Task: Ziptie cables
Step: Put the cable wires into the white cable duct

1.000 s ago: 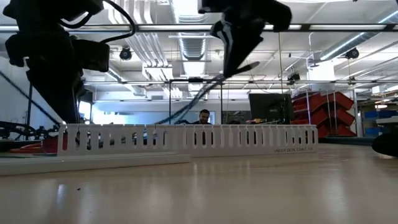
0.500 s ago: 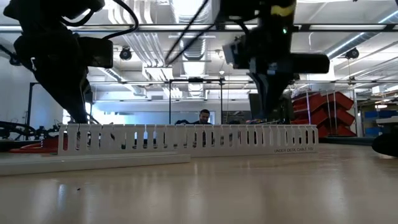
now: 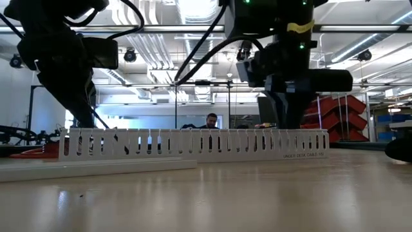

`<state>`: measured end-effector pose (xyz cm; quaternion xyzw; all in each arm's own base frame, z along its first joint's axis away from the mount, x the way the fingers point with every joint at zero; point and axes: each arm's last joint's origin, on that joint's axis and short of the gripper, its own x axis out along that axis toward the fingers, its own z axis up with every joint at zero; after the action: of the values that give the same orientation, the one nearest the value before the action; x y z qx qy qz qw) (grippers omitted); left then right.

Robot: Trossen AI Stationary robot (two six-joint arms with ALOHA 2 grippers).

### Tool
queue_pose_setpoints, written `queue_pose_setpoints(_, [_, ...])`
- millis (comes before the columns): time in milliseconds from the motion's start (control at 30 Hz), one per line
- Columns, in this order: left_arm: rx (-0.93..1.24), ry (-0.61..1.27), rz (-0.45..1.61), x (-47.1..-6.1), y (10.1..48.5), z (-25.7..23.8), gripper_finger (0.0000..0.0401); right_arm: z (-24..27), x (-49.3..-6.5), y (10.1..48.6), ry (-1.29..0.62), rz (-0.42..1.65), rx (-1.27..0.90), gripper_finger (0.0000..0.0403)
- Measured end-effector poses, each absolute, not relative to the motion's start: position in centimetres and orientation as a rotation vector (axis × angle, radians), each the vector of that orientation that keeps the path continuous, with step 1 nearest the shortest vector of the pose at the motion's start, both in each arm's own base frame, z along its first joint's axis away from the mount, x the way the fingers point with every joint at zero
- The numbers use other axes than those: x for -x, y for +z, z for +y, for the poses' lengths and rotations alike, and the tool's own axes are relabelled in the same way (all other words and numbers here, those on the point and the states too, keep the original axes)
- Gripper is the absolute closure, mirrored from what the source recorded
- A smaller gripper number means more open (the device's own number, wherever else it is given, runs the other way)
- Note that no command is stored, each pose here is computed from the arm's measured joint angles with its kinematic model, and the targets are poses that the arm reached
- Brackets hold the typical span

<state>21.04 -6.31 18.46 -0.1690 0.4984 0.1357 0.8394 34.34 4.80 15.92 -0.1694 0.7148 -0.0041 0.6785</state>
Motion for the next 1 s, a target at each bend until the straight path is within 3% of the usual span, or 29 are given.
queue_pose_setpoints(200, [0.358,0.287,1.054,-21.0,18.5,-6.3,0.0342,4.5,-33.3,16.6,-0.034,1.693,0.398,0.0262])
queue_pose_setpoints(367, [0.357,0.287,1.051,-21.1,18.5,-6.3,0.0342,4.5,-33.0,17.9,-0.047,1.654,0.382,0.0234])
queue_pose_setpoints(700, [0.269,0.233,0.991,-21.7,19.9,-6.4,0.0342,5.3,-33.1,20.4,-0.038,1.474,0.362,0.0259])
queue_pose_setpoints(1000, [0.166,0.2,0.862,-21.4,23.5,-6.6,0.0342,8.0,-36.4,20.3,0.071,1.026,0.285,0.0285])
